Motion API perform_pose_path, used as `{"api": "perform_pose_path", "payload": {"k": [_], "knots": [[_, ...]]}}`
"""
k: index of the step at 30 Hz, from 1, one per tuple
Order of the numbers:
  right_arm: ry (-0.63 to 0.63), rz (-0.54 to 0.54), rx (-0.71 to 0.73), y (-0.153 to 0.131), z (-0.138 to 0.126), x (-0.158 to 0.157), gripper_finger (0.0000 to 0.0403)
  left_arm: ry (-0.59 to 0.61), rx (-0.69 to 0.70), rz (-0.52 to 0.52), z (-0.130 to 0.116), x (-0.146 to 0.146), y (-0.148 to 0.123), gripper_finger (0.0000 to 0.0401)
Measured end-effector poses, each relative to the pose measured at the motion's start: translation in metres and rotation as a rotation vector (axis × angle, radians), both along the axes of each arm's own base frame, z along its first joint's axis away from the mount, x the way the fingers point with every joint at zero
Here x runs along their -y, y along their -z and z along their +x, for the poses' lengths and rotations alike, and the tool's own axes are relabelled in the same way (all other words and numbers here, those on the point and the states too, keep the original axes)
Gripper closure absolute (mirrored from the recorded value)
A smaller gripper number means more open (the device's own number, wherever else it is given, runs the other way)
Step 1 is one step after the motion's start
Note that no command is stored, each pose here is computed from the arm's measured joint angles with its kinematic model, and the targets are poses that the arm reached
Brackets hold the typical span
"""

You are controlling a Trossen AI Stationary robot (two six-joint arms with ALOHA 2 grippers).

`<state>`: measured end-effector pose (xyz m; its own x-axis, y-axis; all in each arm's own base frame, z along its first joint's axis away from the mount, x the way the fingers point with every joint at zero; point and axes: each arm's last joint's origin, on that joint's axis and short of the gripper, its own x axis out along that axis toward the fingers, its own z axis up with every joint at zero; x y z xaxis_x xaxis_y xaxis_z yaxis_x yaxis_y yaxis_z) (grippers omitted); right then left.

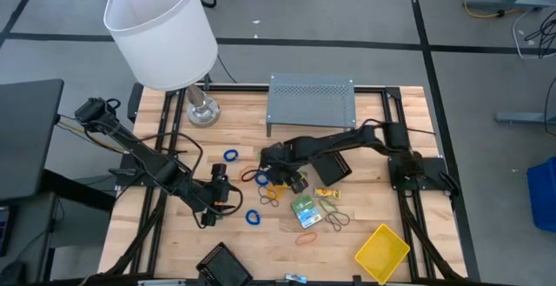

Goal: Pick & Place Office Desk Supplies
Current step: Put the yellow crayon box into the top black bin

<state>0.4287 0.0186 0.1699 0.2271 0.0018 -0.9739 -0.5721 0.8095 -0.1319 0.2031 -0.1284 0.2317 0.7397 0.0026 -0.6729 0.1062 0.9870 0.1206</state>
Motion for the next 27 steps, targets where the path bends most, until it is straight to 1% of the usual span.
{"api": "perform_pose_path", "payload": {"k": [4,7,10,19,21,24,27], "knots": [[-0.045,0.014,-0.067,0.0034,0.0047,0.0014,0.0208,-0.001,0.000,-0.002,0.0000,0.0000,0.0000,0.0167],[-0.081,0.007,-0.077,0.0057,0.0070,0.0010,0.0215,-0.002,0.000,-0.003,0.0000,0.0000,0.0000,0.0167],[-0.116,0.006,-0.079,0.0062,0.0066,0.0008,0.0232,-0.002,-0.001,-0.002,-0.0001,-0.0001,0.0001,0.0167],[-0.210,-0.001,-0.087,0.0070,0.0057,0.0006,0.0310,0.002,-0.005,0.006,-0.0003,-0.0003,0.0005,0.0167],[-0.219,-0.011,-0.083,0.0073,0.0061,0.0010,0.0336,0.002,-0.006,0.006,-0.0003,-0.0003,0.0005,0.0167],[-0.211,-0.061,-0.080,0.0080,0.0071,0.0020,0.0389,0.001,-0.006,0.006,-0.0003,-0.0003,0.0005,0.0167],[-0.202,-0.089,-0.082,0.0082,0.0070,0.0020,0.0398,0.003,-0.005,0.008,-0.0003,-0.0003,0.0005,0.0167]]}}
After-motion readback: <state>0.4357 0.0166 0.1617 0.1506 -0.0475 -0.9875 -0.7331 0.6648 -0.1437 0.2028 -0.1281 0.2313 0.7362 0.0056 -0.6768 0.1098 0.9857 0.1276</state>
